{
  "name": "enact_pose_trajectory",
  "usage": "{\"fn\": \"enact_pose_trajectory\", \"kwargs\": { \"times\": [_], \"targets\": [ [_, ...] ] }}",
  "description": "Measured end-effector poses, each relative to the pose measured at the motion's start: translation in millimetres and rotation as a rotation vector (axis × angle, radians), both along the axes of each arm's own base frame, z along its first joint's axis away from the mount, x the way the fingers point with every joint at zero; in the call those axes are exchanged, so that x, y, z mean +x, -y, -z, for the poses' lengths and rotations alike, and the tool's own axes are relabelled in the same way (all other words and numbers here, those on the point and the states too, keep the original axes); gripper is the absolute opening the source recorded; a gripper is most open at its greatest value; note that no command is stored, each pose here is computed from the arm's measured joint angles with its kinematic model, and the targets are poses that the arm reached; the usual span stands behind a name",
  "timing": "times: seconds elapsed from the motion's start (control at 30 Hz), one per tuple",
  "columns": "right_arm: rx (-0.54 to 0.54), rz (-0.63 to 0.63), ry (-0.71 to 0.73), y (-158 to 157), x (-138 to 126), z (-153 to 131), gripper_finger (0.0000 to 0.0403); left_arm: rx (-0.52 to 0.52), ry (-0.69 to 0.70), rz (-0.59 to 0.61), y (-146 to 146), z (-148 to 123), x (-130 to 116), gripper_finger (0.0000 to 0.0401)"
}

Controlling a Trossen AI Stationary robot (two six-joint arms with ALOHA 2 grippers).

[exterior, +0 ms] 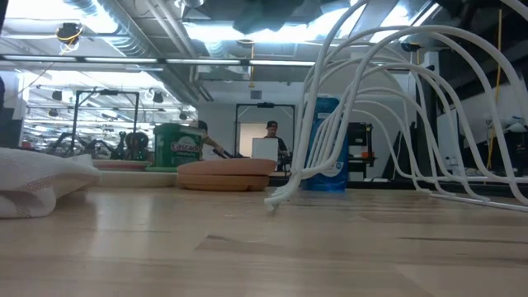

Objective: Sort dishes
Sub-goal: Put the green plate in the dish rack

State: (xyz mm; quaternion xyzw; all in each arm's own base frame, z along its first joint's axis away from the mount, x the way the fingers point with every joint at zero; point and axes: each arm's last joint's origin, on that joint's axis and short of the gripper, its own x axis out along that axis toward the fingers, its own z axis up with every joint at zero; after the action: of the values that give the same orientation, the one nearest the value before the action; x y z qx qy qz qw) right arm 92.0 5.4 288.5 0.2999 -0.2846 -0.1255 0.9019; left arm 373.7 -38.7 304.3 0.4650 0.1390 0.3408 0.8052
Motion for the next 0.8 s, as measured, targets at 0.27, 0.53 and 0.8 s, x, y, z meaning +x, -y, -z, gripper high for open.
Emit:
{"fn": "enact_pose_trajectory", "kwargs": {
  "times": [0.27,0.53,0.8],
  "targets": [
    [-0.22,0.105,-0.153,-6,26,-52,0.0111,0.053,-0.079,-0.05,3,3,5,0.0],
    [-0.414,0.072,-0.331,-18,66,-84,0.0111,0.073,-0.14,-0.109,2,6,4,0.0],
    [-0.336,0.25,-0.467,-23,105,-98,0.0124,0.075,-0.183,-0.161,1,9,3,0.0]
  ]
}}
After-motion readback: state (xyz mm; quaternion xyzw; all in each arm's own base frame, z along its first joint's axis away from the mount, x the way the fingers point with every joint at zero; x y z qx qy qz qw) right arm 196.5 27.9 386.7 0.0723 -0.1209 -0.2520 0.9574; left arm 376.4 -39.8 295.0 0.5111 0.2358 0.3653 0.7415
